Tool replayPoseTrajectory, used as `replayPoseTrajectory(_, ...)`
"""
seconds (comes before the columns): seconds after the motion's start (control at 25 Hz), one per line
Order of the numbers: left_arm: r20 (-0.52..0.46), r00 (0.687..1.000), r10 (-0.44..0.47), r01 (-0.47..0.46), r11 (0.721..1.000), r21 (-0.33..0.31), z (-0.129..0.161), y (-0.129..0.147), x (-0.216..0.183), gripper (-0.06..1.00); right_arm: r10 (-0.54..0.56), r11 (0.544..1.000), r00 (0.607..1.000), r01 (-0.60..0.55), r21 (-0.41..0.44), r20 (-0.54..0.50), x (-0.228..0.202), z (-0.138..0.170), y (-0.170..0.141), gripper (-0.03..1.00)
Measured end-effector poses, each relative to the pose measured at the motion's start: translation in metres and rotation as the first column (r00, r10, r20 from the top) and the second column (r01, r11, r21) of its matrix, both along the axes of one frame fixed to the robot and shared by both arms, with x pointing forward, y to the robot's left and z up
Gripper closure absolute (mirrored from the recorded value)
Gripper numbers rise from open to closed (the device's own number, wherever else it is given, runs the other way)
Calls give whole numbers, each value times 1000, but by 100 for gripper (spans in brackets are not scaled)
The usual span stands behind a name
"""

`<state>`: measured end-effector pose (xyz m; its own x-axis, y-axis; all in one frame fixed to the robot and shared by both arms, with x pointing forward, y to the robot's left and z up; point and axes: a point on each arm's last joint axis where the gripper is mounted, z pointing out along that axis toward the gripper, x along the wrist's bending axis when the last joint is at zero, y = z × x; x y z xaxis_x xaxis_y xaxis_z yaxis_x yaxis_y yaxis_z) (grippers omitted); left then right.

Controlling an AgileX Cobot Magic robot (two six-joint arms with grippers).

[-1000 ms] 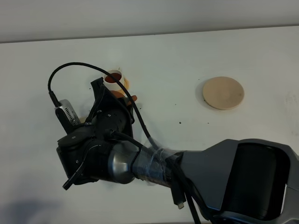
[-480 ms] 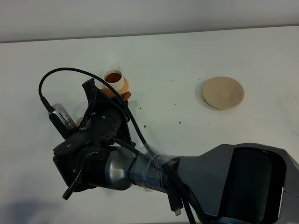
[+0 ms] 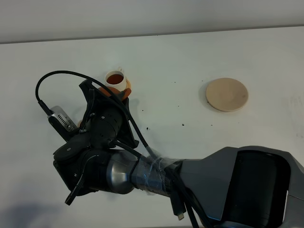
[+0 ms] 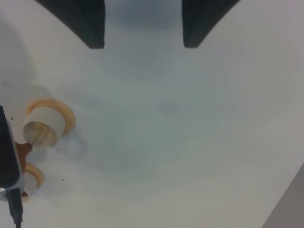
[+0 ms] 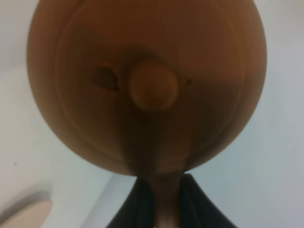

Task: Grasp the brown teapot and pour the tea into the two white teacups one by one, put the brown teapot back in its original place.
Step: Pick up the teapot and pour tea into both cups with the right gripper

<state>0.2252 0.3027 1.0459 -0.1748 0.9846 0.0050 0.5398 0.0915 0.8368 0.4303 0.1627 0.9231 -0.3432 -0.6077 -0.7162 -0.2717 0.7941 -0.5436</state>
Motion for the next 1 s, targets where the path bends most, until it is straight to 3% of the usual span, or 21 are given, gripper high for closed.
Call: replayPoseTrajectory(1.0,0,1000,0,0,1000,0,0,0,0,56,60,994,995,-52,-101,77,2,6,1,88)
